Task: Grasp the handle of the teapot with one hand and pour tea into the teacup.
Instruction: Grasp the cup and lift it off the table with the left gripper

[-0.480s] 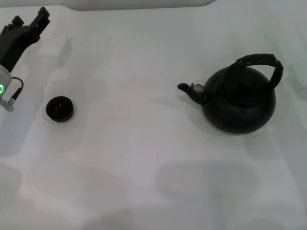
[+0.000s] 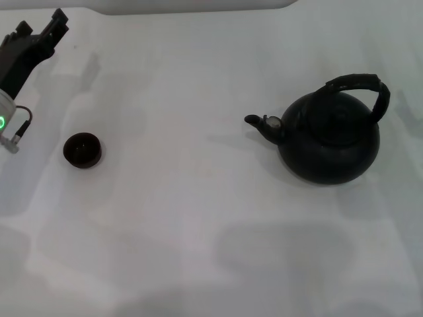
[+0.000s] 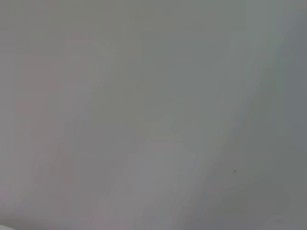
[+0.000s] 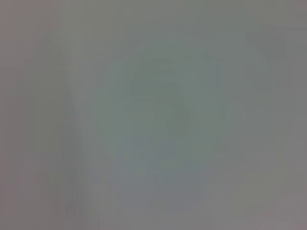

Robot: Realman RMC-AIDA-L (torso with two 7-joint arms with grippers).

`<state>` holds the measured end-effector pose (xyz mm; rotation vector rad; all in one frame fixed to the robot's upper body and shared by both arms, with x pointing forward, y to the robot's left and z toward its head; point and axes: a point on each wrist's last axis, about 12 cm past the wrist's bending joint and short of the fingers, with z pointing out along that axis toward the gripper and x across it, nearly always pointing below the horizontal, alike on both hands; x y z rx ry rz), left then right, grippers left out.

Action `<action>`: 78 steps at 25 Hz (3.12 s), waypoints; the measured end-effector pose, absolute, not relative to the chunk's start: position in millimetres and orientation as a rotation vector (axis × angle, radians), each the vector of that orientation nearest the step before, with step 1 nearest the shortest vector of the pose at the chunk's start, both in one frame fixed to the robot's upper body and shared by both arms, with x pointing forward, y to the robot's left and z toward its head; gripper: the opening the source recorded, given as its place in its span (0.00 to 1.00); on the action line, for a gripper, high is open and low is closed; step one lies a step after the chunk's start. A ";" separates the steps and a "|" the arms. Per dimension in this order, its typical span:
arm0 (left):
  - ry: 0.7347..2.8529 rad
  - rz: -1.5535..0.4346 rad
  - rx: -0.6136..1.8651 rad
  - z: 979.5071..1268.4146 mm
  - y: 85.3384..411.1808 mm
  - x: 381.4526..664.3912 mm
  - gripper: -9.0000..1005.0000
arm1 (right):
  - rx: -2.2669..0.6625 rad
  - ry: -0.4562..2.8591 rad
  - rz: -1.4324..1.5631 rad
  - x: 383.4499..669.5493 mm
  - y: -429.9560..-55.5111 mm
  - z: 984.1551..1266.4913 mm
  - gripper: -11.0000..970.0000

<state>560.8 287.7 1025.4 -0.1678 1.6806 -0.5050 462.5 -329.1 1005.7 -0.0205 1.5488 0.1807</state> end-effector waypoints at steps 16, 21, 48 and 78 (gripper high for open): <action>1.950 -0.769 0.332 1073.0 256.6 610.8 0.87 | -0.020 1.557 0.178 462.0 -329.4 1004.5 0.90; 2.100 -0.750 0.542 1099.2 249.1 621.3 0.87 | -0.020 1.559 0.176 462.1 -329.9 1004.3 0.90; 2.526 -0.392 0.860 1135.4 248.9 596.9 0.88 | -0.010 1.562 0.147 463.8 -336.1 1004.6 0.90; 2.678 -0.300 0.862 1113.8 260.8 584.4 0.87 | -0.006 1.567 0.147 462.7 -337.2 1003.7 0.90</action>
